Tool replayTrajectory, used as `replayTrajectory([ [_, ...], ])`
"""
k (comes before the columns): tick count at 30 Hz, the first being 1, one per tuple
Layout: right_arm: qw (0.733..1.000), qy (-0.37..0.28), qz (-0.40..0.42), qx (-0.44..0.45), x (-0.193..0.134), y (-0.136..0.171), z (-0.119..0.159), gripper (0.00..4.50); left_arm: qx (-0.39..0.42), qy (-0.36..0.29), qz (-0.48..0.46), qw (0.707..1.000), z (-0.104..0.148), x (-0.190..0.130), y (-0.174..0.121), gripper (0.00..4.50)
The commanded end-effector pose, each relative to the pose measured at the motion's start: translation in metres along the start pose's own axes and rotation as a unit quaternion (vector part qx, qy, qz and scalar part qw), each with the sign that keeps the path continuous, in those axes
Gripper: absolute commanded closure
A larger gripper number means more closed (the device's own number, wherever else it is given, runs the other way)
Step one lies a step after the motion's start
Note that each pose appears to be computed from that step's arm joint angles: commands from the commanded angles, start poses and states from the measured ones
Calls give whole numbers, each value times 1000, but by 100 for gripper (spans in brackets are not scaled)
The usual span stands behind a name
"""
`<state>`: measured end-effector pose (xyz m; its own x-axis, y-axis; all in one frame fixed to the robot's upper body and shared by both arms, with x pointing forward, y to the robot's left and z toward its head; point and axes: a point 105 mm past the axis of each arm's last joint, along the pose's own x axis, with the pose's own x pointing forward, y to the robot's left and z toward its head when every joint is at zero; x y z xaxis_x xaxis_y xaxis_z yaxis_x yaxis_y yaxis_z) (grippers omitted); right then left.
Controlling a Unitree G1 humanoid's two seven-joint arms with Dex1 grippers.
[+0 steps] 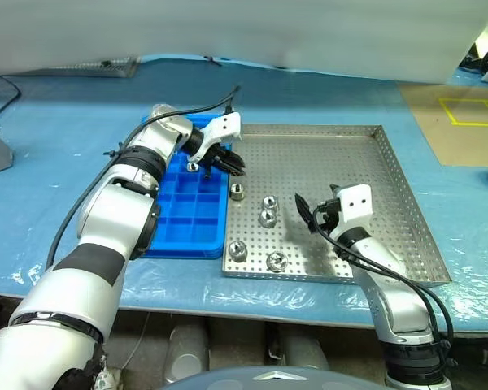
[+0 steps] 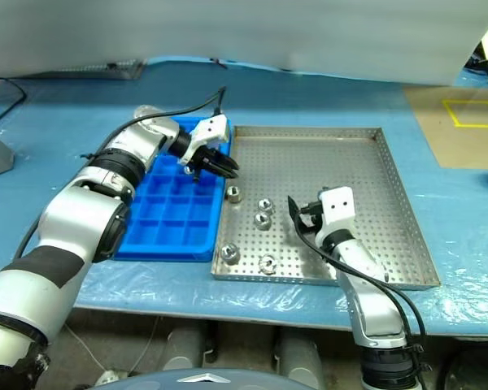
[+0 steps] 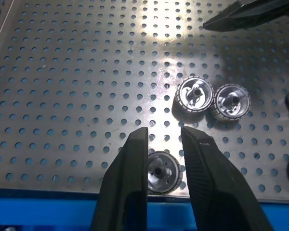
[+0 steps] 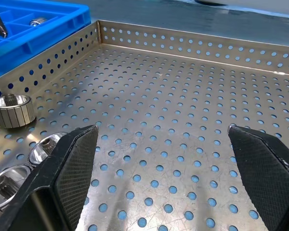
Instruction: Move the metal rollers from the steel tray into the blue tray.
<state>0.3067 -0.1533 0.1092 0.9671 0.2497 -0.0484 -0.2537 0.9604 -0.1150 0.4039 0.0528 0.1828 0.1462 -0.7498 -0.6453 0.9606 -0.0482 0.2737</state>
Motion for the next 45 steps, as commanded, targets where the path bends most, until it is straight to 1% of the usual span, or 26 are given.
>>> replayTrajectory([
  [1, 1000, -19, -5, -4, -1, 1, 7, 0, 77, 30, 15, 996, 25, -6, 10, 220],
  [3, 1000, -18, -4, -1, 0, 4, 5, 0, 97, 57, 5, 994, 25, 0, 9, 153],
  [6, 1000, -17, -3, 4, 1, 9, 3, 0, 74, 72, -52, 993, 26, 8, -3, 61],
  [9, 1000, -19, -4, 8, 2, 12, 2, 0, 86, 132, -65, 985, 7, 17, -8, 61],
  [11, 1000, -22, -9, 10, 3, 13, 2, 0, 71, 152, -58, 984, -3, 23, -9, 61],
  [14, 1000, -22, -16, 11, 2, 11, 1, 0, 47, 160, -39, 985, -7, 29, -7, 61],
  [20, 1000, -14, -18, 2, 0, 12, -5, 0, 32, 166, 12, 985, -7, 33, 2, 61],
  [24, 1000, -16, -27, 0, 1, 11, -4, 0, 22, 185, 14, 982, -19, 37, 0, 61],
  [28, 999, -15, -40, 1, -2, 6, -5, 0, -2, 194, -3, 981, -28, 41, -8, 61],
  [38, 999, -16, -43, 1, 0, 5, -5, 0, -8, 227, -16, 974, -48, 44, -16, 61],
  [45, 999, -15, -50, -3, 0, 2, -6, 0, -8, 246, -15, 969, -55, 42, -17, 61],
])
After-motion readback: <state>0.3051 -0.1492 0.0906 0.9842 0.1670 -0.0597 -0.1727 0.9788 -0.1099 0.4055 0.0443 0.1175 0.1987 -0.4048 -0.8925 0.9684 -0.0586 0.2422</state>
